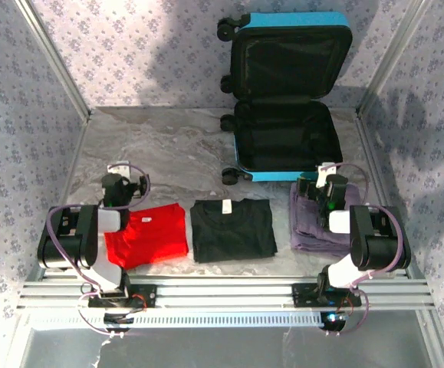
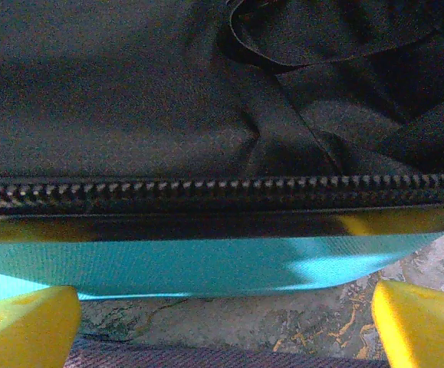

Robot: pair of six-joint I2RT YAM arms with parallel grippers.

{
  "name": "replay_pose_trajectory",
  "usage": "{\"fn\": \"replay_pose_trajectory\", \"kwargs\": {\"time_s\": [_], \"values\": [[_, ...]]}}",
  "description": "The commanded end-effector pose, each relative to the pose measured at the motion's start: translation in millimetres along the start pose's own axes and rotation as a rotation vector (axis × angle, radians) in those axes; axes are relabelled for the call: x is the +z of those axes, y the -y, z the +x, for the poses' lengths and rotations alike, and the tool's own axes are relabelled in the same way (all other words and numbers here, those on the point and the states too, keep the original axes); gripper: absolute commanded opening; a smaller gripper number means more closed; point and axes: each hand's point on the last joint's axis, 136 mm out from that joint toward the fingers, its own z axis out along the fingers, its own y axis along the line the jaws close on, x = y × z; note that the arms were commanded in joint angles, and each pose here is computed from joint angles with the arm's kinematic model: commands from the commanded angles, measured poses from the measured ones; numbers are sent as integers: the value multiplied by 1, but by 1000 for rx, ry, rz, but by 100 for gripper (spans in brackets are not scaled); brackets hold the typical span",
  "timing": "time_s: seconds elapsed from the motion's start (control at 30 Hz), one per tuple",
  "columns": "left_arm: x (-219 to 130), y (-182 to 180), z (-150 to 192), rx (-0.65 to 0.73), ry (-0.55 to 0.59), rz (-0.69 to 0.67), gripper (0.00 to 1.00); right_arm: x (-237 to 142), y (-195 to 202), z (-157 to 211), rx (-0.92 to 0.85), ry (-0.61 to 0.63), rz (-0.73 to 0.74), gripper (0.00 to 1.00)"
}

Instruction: Pack the luggage

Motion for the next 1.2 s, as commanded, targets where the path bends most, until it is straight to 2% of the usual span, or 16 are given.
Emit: {"fn": "replay_pose_trajectory", "kwargs": {"time_s": [0.0,0.9,1.0,1.17], "values": [[1,4,-15,11,45,18,100,1,-3,-17,5,46,-14,100],[1,3,-15,10,45,15,100,1,-3,-17,5,48,-15,100],[-4,6,-24,17,40,32,100,-2,0,-27,9,39,5,100],[-28,0,-70,-34,66,-16,100,-33,10,-56,3,26,69,100]]}}
